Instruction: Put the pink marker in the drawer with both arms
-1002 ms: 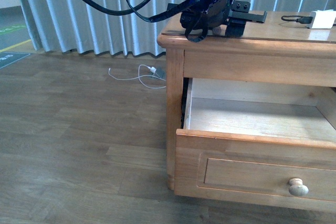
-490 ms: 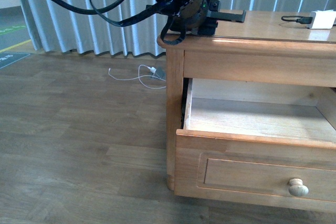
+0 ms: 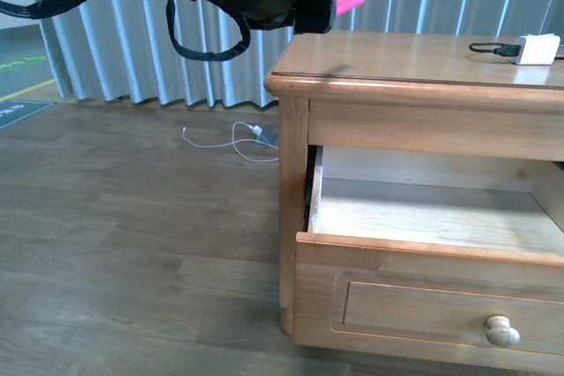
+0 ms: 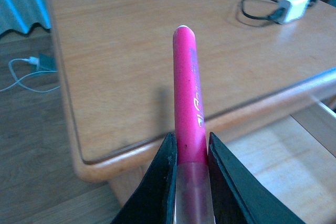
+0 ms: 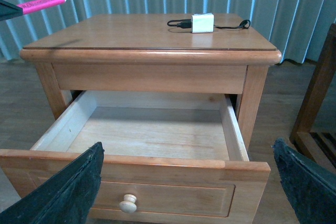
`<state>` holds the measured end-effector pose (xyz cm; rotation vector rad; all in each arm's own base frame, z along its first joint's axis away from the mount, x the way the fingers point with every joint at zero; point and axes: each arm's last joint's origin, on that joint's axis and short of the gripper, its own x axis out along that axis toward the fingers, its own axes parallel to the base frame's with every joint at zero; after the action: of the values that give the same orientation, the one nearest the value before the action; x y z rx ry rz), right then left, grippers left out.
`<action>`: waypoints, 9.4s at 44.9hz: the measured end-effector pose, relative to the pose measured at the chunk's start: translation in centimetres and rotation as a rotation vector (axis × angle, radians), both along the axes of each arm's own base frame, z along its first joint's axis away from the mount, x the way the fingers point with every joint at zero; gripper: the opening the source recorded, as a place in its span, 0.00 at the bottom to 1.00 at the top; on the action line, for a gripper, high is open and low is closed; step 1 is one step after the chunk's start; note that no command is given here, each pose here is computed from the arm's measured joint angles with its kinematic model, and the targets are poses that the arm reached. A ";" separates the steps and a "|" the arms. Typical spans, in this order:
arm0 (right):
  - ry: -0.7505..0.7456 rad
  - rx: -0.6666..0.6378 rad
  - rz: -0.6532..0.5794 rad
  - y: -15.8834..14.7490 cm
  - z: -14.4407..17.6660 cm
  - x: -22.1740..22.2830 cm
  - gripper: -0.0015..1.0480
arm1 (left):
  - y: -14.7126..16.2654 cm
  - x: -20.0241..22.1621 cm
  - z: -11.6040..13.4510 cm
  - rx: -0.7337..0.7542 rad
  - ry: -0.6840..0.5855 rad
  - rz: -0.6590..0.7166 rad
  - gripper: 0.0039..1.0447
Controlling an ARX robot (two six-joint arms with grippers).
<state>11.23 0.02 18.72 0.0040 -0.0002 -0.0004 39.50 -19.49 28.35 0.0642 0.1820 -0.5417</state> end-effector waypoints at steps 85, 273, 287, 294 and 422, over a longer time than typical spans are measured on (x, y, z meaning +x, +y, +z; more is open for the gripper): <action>0.000 0.000 0.000 0.0 0.0 0.0 0.92 | -2.6 -4.4 -3.6 0.115 -0.018 -0.042 0.94; 0.511 0.120 -0.056 5.2 -8.1 27.5 0.92 | 19.5 -29.9 -11.3 -0.073 -0.196 0.539 0.94; 0.397 0.105 -0.099 5.3 -9.2 31.6 0.92 | 19.5 -29.9 -11.3 -0.073 -0.196 0.539 0.94; 0.385 0.092 -0.113 5.1 -9.9 32.4 0.92 | 19.5 -29.9 -11.3 -0.073 -0.196 0.539 0.94; -0.003 0.000 0.002 0.0 -2.2 -1.5 0.01 | 19.5 -29.9 -11.3 -0.074 -0.197 0.539 0.94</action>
<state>9.77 0.01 16.53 0.0036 -0.0029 0.0015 9.64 -0.03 17.10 -0.0048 -0.0166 -0.0023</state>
